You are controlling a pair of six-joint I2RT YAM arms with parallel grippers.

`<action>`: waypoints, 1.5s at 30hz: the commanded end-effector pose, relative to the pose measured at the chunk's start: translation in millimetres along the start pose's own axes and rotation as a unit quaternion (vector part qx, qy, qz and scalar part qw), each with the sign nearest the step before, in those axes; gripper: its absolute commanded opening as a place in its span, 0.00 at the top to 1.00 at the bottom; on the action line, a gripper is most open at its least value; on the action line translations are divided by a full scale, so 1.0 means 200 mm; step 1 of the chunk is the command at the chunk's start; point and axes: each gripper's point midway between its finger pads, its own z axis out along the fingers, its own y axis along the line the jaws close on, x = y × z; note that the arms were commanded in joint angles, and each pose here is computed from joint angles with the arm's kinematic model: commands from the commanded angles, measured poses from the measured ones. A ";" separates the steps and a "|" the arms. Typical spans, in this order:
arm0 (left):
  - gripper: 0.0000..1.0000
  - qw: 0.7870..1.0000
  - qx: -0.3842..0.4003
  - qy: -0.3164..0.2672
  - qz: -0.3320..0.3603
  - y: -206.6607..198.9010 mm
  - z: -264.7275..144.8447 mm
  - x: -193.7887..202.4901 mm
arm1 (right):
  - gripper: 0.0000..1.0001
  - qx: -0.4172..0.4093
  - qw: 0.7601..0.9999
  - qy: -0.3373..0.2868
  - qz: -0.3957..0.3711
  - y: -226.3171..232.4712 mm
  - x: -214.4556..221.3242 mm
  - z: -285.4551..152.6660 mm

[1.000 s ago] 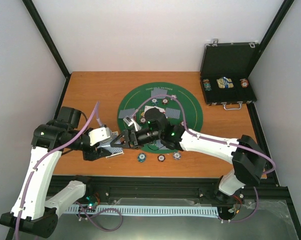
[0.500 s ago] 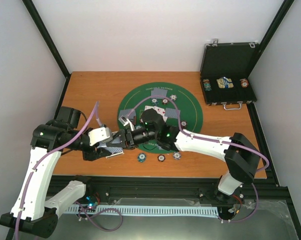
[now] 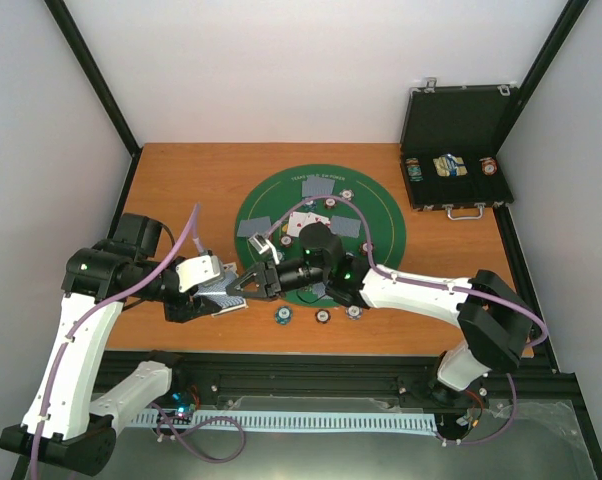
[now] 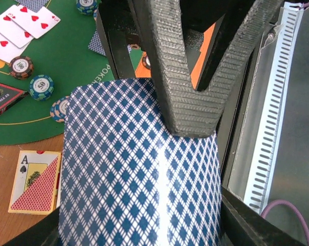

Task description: Distribute texas hold em gaming equipment

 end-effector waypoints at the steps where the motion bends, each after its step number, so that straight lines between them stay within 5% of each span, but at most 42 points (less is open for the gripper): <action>1: 0.87 0.999 -0.001 -0.038 0.020 -0.04 -0.07 -0.09 | 0.58 0.037 0.999 -0.018 0.026 -0.12 -0.02 -0.05; 5: 0.87 0.999 -0.001 -0.037 0.020 -0.05 -0.07 -0.08 | 0.55 0.054 0.998 -0.023 0.032 -0.16 -0.04 -0.08; 10: 0.87 0.999 0.002 -0.038 0.019 -0.04 -0.06 -0.08 | 0.31 0.005 1.000 -0.013 0.011 -0.01 -0.04 -0.01; 16: 0.87 0.999 0.003 -0.039 0.019 -0.04 -0.06 -0.09 | 0.29 -0.024 1.000 0.008 0.002 0.10 -0.02 0.09; 24: 0.87 0.999 0.002 -0.040 0.019 -0.04 -0.06 -0.09 | 0.38 -0.017 0.999 0.020 0.030 0.00 -0.01 0.14; 34: 0.87 0.999 0.000 -0.041 0.021 -0.04 -0.07 -0.09 | 0.69 0.023 0.998 -0.015 0.058 -0.15 -0.04 -0.04; 45: 0.87 0.999 0.000 -0.038 0.020 -0.04 -0.06 -0.09 | 0.69 0.034 0.998 -0.017 0.052 -0.13 -0.03 -0.07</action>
